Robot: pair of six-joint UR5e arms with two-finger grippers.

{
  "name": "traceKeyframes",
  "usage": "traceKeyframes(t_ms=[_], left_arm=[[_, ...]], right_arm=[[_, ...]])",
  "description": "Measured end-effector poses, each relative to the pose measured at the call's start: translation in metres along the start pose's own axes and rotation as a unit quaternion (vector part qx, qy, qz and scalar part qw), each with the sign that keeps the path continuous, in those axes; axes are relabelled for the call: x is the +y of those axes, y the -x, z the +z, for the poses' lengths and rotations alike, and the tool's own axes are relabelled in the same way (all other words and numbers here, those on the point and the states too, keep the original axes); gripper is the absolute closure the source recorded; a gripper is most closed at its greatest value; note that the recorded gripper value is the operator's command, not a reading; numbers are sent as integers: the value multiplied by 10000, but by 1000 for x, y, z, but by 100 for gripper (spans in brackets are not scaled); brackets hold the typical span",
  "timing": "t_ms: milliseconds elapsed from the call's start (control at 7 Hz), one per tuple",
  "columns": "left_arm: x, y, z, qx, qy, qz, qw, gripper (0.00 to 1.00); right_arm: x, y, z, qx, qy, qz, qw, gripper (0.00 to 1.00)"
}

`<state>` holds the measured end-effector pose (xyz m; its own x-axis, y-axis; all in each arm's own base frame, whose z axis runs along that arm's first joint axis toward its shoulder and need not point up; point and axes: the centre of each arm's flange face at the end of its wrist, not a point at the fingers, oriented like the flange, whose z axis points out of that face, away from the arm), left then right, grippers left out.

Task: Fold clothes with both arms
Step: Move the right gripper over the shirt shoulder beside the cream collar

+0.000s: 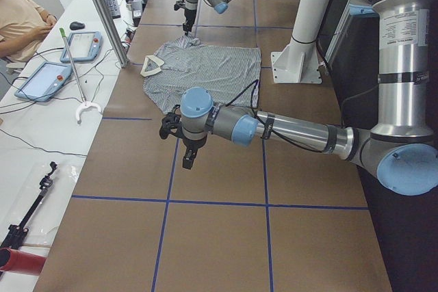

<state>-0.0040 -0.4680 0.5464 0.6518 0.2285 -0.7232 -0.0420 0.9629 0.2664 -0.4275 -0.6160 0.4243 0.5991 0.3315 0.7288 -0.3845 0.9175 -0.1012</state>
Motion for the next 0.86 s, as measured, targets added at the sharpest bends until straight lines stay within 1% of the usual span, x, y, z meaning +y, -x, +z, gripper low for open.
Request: traceKeyframes(t_ms=[286,429,571,857], left_arm=[[0,0,0,-2,-3,-1,10000,0],[1,1,0,-2,0,-4,10000,0],[1,1,0,-2,3,-8,10000,0],[1,1,0,-3,8,-14,10000,0]], right_arm=[[0,2,-1,-15,-4,48,10000,100],[1,8,-5,-70,-15,55,10000,100],[2,25,-16,-195,-40,71,9998,100],[8,86,-40,-504,-107,315,9982,100]])
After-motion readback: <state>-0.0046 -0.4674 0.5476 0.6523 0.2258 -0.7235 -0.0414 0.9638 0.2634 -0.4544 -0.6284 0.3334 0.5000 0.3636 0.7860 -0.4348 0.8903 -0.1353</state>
